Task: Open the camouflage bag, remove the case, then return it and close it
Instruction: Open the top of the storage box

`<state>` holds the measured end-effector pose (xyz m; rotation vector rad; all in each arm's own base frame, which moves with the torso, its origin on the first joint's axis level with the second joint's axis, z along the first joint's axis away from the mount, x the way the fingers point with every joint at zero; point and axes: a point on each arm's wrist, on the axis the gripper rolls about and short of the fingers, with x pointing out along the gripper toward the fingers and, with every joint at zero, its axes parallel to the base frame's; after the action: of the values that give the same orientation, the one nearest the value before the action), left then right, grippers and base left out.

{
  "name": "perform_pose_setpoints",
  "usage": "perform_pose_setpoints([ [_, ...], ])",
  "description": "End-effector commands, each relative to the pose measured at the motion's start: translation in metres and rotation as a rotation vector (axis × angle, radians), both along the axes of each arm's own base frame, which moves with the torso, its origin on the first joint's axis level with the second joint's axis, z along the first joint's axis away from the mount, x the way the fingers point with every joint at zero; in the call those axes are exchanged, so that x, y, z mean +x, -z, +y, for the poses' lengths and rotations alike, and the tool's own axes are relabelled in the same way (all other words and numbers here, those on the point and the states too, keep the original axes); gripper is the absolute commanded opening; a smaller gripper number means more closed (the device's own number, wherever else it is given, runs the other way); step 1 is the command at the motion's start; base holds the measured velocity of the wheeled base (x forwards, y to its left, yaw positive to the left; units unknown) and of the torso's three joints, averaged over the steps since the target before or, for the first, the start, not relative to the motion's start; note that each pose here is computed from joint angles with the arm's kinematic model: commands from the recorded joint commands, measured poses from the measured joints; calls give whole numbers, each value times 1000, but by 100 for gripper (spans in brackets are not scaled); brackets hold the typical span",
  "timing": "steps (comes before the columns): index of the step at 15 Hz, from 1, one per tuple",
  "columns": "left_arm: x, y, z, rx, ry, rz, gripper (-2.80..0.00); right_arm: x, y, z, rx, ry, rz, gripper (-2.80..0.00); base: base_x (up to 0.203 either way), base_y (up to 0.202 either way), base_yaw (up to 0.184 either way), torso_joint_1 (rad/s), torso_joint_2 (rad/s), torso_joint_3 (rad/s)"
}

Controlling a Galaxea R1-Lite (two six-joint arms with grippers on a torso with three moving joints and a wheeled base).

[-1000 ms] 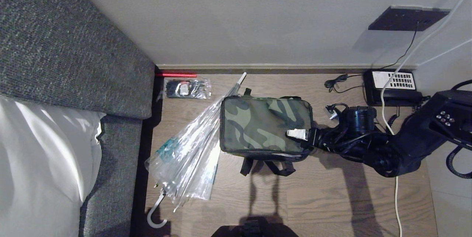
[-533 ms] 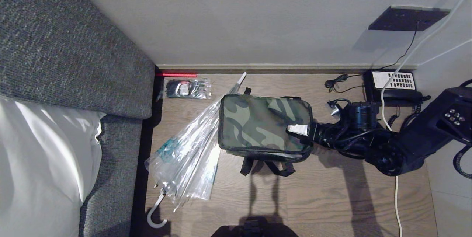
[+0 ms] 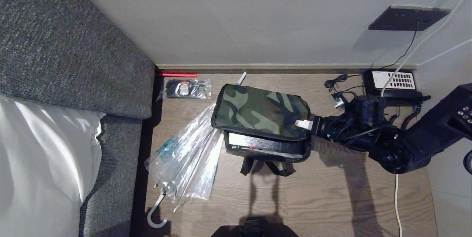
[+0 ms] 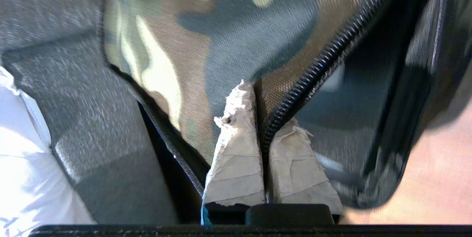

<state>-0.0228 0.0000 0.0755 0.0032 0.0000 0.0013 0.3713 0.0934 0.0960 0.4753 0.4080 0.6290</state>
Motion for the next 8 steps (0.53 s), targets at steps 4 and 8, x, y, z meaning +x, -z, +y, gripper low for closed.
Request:
perform_pose_setpoints([
  [4,0,0,0,0,0,-2,-280,-1,-13,0,2,-8,-114,-280,0,0,0,0,0,0],
  [8,0,0,0,0,0,-1,-280,-2,-8,0,-60,-20,-149,0,0,0,0,0,0,0],
])
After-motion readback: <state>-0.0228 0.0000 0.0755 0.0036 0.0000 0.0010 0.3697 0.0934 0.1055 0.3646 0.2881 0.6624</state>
